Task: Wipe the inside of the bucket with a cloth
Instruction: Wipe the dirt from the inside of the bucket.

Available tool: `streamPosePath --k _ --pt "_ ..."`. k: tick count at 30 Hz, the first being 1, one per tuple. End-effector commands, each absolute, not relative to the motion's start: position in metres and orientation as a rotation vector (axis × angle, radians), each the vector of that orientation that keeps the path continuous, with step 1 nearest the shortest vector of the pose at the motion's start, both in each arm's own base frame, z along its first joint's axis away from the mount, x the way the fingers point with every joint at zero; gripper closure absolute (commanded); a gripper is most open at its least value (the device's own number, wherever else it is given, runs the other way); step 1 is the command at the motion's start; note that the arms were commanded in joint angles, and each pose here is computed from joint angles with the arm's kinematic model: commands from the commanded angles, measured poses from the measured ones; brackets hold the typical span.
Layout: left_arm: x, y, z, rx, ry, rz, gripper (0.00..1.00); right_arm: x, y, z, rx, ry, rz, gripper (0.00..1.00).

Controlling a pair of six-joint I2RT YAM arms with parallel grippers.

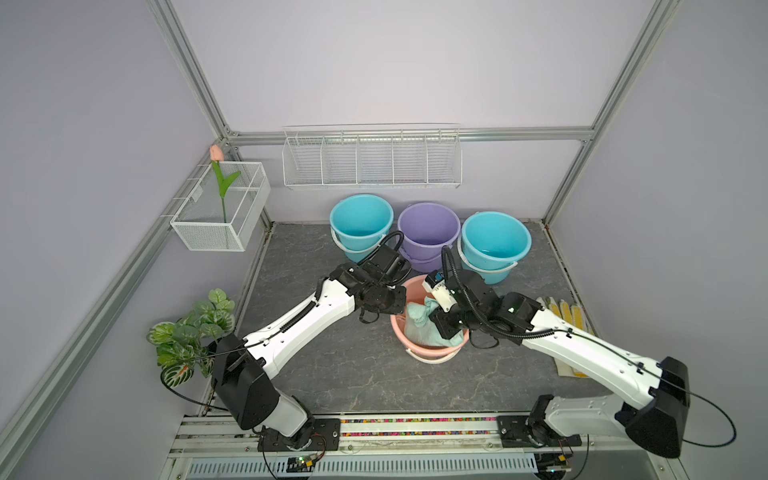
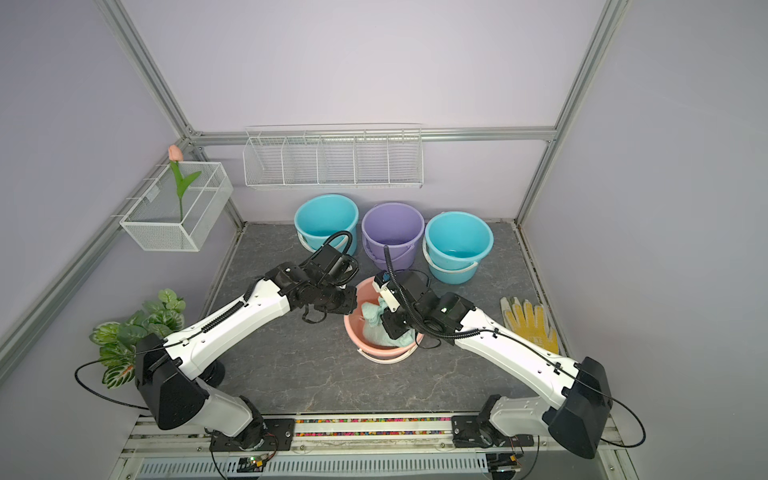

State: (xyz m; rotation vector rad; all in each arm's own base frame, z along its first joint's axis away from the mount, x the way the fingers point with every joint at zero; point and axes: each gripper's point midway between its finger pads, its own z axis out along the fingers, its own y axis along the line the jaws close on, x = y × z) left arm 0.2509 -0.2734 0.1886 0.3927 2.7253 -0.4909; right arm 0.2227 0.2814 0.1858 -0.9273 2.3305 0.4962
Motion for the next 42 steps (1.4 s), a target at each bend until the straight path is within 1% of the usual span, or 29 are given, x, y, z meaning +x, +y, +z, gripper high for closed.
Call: streamPosePath --k 1,4,8,17,20,24,30,34,37,42 --pt "0.245 -0.281 0.205 0.381 2.682 -0.585 1.0 0.223 0.307 0.183 -1.224 2.072 0.512 0.93" --pt "0.24 -0.281 0.208 0.396 2.676 -0.61 1.0 0.208 0.317 0.169 -1.51 1.888 0.52 0.93" --pt "0.231 -0.279 0.211 0.432 2.666 -0.624 1.0 0.193 0.313 0.151 -1.852 1.666 0.461 0.93" --pt "0.208 -0.275 0.213 0.544 2.655 -0.638 1.0 0.188 0.305 0.124 -2.243 1.257 0.322 0.93" --pt "0.203 -0.278 0.212 0.582 2.656 -0.659 1.0 0.195 0.31 0.11 -2.294 1.197 0.294 0.93" --pt "0.195 -0.286 0.21 0.633 2.653 -0.698 1.0 0.218 0.326 0.102 -2.234 1.095 0.176 0.93" --pt "0.19 -0.291 0.206 0.655 2.661 -0.712 1.0 0.261 0.335 0.092 -2.144 1.005 -0.092 0.93" --pt "0.195 -0.28 0.205 0.604 2.668 -0.629 1.0 0.285 0.32 0.093 -2.136 0.997 -0.325 0.93" --pt "0.198 -0.269 0.204 0.565 2.678 -0.55 1.0 0.286 0.298 0.084 -2.225 1.029 -0.428 0.93" --pt "0.202 -0.254 0.202 0.533 2.699 -0.42 1.0 0.26 0.258 0.068 -2.418 1.145 -0.468 0.93"
